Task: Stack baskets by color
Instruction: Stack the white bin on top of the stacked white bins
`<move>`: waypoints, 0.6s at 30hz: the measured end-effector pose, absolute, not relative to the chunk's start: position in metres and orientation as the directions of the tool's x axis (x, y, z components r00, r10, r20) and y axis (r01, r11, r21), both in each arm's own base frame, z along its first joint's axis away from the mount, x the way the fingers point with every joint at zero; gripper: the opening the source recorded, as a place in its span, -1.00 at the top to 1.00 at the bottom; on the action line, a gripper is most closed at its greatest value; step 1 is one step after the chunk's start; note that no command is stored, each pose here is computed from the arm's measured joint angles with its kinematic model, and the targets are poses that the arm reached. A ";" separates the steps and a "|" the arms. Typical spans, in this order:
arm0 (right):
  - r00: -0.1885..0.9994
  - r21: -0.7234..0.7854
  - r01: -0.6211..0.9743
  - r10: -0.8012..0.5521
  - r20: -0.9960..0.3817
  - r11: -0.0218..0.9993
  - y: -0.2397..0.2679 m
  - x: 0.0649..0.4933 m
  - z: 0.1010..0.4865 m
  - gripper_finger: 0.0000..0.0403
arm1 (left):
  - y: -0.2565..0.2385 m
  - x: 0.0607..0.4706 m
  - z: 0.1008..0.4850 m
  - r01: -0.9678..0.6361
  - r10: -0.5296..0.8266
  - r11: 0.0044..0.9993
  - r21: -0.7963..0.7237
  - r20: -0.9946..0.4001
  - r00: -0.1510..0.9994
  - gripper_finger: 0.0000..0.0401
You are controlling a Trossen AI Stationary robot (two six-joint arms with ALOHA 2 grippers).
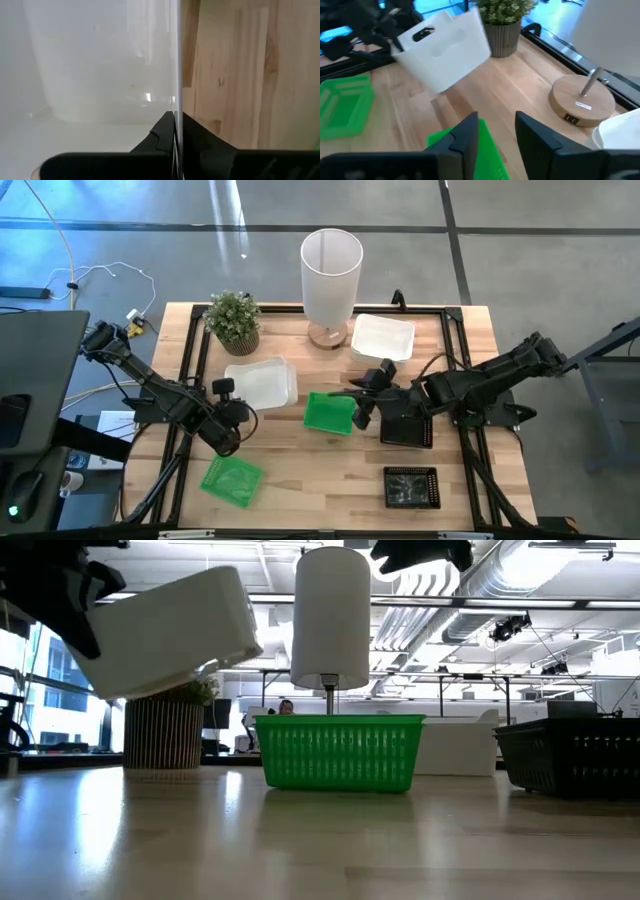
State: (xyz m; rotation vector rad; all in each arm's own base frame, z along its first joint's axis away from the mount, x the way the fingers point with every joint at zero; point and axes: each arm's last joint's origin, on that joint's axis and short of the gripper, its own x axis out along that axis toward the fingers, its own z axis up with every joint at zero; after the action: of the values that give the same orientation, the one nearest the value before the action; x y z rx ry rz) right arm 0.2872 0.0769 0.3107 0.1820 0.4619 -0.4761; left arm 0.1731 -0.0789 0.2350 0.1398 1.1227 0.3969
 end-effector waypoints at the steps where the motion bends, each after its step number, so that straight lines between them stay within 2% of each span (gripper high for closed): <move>1: 0.785 0.063 0.489 -0.407 -0.468 0.870 0.074 0.288 0.311 0.40 | -0.079 0.174 0.236 -0.234 0.388 0.918 0.319 -0.843 0.372 1.00; 5: 0.771 0.075 0.529 -0.441 -0.459 0.845 0.060 0.292 0.312 0.25 | -0.081 0.180 0.240 -0.216 0.427 0.903 0.372 -0.834 0.348 1.00; 9: 0.788 0.139 0.539 -0.440 -0.430 0.830 0.046 0.298 0.316 0.16 | -0.081 0.189 0.242 -0.196 0.482 0.875 0.443 -0.837 0.261 1.00; 14: 0.838 0.241 0.489 -0.375 -0.397 0.838 0.031 0.306 0.323 0.14 | -0.082 0.202 0.240 -0.160 0.550 0.834 0.529 -0.820 0.157 1.00; 18: 0.838 0.262 0.502 -0.389 -0.382 0.824 0.020 0.308 0.324 0.16 | -0.081 0.214 0.237 -0.144 0.578 0.813 0.564 -0.812 0.085 1.00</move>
State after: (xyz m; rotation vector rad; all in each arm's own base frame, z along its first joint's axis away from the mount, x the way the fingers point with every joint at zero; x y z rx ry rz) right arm 0.3082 0.0203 0.3245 0.3641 0.3218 -0.4823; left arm 0.2136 -0.0813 0.2365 0.3823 1.3897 0.5579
